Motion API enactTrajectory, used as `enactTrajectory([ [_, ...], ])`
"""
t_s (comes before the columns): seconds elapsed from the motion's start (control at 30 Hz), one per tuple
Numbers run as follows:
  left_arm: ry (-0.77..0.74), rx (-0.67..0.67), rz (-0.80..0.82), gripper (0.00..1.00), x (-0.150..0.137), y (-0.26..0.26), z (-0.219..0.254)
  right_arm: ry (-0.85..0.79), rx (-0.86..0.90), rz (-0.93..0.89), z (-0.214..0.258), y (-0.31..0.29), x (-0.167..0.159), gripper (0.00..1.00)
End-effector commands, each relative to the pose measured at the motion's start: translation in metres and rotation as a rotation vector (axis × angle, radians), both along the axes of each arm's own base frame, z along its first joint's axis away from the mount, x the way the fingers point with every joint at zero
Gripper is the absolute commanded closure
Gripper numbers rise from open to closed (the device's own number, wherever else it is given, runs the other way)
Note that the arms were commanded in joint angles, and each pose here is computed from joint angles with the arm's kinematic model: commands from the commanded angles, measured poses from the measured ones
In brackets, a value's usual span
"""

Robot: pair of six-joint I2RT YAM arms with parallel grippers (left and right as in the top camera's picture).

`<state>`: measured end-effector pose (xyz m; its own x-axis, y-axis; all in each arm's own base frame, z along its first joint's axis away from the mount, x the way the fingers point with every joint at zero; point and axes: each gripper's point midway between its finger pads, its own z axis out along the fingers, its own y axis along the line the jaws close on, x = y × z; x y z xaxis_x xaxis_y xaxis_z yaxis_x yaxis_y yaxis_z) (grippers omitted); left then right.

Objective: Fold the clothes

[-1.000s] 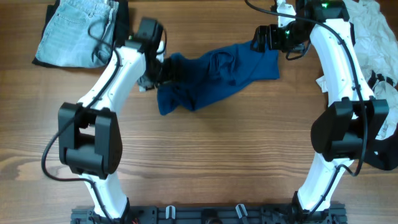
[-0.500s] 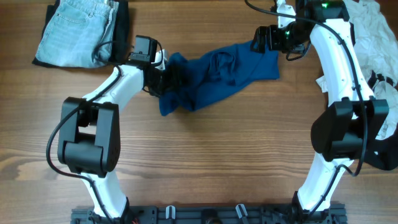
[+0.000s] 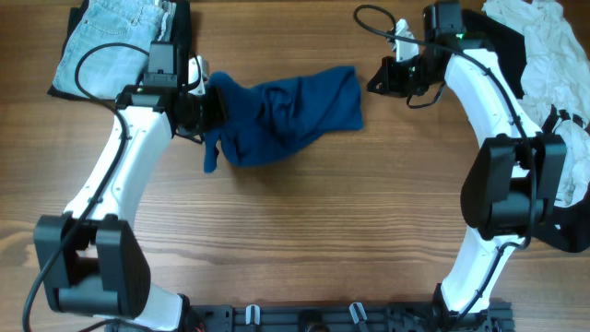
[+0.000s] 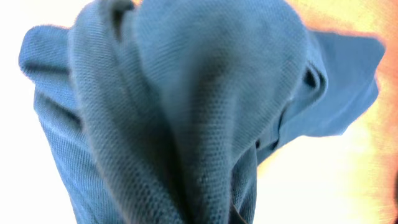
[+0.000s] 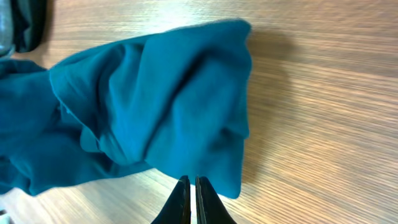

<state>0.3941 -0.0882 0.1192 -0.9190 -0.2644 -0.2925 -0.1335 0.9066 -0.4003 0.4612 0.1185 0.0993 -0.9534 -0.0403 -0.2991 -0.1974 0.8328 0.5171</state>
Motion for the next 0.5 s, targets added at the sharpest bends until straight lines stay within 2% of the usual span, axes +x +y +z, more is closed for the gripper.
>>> enactTrajectory([
  [0.0, 0.035, 0.072, -0.094, 0.96, -0.019, -0.001, -0.004, -0.005, 0.088, 0.051, 0.003, 0.028, -0.007, 0.96],
  [0.17, 0.052, 0.086, -0.112, 0.96, -0.026, -0.007, -0.006, -0.088, 0.093, 0.049, -0.004, 0.055, 0.010, 0.96],
  [0.27, 0.042, 0.088, -0.126, 0.96, -0.028, -0.012, -0.001, -0.108, 0.054, 0.014, -0.027, 0.058, 0.026, 0.96],
  [0.33, 0.020, 0.097, -0.125, 0.96, -0.028, -0.011, 0.006, -0.067, 0.017, -0.017, -0.056, 0.054, 0.028, 0.96],
  [0.47, -0.023, 0.105, -0.113, 0.96, -0.028, -0.009, 0.021, 0.054, -0.048, -0.038, -0.099, 0.044, 0.013, 0.96],
])
